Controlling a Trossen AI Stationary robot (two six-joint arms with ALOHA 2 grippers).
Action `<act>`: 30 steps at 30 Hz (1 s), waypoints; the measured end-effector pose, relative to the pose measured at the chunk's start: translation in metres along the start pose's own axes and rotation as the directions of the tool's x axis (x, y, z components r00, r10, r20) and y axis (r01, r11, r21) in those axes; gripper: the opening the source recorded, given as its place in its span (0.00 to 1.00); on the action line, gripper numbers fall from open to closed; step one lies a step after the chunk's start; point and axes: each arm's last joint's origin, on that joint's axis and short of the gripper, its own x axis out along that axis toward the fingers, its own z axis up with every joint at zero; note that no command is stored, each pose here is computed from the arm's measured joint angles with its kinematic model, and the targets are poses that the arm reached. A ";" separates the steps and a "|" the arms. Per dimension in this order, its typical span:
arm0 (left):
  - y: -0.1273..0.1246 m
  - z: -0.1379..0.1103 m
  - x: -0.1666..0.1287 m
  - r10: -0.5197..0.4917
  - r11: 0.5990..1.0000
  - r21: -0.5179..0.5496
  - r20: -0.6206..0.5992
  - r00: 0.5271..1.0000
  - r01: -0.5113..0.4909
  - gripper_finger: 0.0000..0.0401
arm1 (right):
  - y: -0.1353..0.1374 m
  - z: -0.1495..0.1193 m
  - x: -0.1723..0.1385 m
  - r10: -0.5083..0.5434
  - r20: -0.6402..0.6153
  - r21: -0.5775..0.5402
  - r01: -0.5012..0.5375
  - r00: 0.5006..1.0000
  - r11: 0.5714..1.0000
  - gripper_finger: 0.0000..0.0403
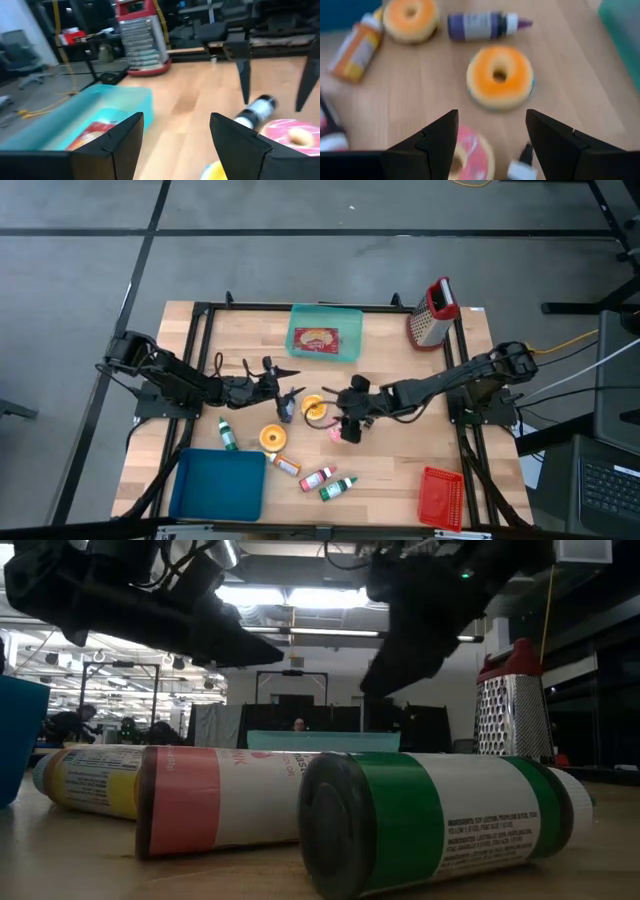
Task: Pick & Place Food Item
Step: Put the blue donut into the red bin
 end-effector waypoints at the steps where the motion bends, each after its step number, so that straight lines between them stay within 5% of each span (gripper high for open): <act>1: 0.001 0.001 0.000 0.016 1.000 0.009 0.001 1.000 -0.016 0.56 | -0.004 0.003 0.002 0.009 0.005 0.015 -0.009 1.000 1.000 0.58; 8: 0.021 -0.005 -0.013 0.041 0.997 -0.059 0.016 0.999 -0.040 0.56 | -0.029 0.011 0.009 0.001 0.005 0.056 -0.001 1.000 0.998 0.58; 15: 0.048 -0.028 -0.058 0.064 0.982 -0.184 0.121 0.991 -0.041 0.56 | -0.036 0.018 0.013 0.028 0.052 0.081 -0.033 0.998 0.996 0.58; 19: 0.046 -0.038 -0.067 0.012 0.989 -0.149 0.043 0.999 -0.005 0.56 | -0.043 0.018 0.031 0.063 0.061 0.105 -0.069 0.996 0.992 0.58; 30: 0.041 -0.027 -0.073 -0.056 0.995 -0.077 0.097 0.994 0.064 0.56 | -0.070 0.001 0.076 0.059 -0.021 0.218 -0.053 0.998 0.975 0.58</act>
